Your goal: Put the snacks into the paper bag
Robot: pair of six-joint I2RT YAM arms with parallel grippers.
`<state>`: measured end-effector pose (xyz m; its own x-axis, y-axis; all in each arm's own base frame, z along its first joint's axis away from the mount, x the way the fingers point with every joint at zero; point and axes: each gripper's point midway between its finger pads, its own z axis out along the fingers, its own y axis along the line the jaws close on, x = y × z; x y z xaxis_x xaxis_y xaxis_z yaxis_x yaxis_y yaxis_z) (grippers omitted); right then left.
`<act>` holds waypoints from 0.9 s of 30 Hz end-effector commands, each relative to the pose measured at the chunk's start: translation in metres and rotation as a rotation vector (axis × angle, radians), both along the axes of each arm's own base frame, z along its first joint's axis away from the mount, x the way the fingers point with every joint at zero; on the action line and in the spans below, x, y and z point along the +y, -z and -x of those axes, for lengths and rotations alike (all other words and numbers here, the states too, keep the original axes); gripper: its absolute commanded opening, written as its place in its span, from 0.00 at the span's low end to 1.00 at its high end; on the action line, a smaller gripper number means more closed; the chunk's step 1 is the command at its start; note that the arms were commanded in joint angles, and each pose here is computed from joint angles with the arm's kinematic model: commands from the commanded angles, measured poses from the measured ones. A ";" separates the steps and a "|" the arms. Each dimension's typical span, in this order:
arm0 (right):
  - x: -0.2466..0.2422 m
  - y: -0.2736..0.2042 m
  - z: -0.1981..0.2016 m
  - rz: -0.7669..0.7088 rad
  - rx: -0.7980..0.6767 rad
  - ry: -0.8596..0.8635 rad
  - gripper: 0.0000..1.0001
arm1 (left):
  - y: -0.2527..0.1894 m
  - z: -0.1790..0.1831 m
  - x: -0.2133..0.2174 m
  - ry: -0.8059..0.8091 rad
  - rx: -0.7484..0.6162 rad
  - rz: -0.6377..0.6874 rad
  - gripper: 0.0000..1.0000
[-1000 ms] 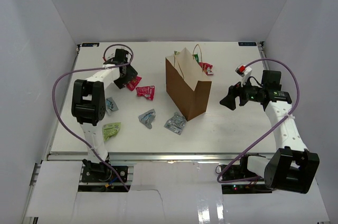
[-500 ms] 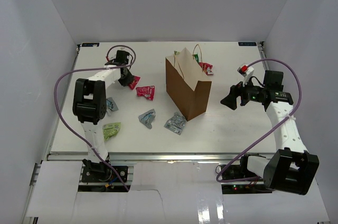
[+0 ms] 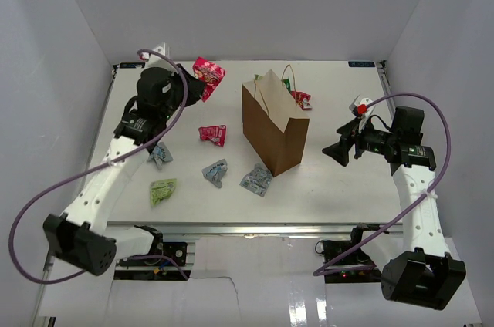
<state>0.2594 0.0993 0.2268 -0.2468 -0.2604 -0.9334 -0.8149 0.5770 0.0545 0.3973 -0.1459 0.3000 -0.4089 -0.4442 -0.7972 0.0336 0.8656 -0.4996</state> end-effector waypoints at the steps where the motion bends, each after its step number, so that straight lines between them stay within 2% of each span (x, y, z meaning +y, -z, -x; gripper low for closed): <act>1: 0.008 -0.012 0.013 -0.013 -0.069 -0.080 0.91 | -0.055 0.037 -0.025 0.110 -0.145 0.099 0.00; 7: 0.009 -0.016 0.015 -0.024 -0.064 -0.071 0.91 | -0.123 0.071 -0.076 0.269 -0.265 0.179 0.00; 13: 0.009 -0.017 0.016 -0.027 -0.057 -0.059 0.91 | -0.157 0.090 -0.139 0.430 -0.327 0.168 0.00; 17: 0.007 -0.019 0.015 -0.014 -0.065 -0.045 0.91 | -0.160 0.098 -0.178 0.488 -0.343 0.127 0.00; 18: 0.006 -0.018 0.015 -0.014 -0.061 -0.041 0.91 | -0.149 0.092 -0.186 0.492 -0.327 0.092 0.00; 27: 0.006 -0.020 0.018 -0.017 -0.063 -0.024 0.91 | -0.105 0.071 -0.198 0.479 -0.285 -0.087 0.00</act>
<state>0.2424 0.1051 0.2414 -0.1881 -0.2610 -0.9468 -0.8340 0.5516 0.0136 0.3229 -0.3533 0.3977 -0.3653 -0.2245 -0.9034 0.5593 0.7228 -0.4058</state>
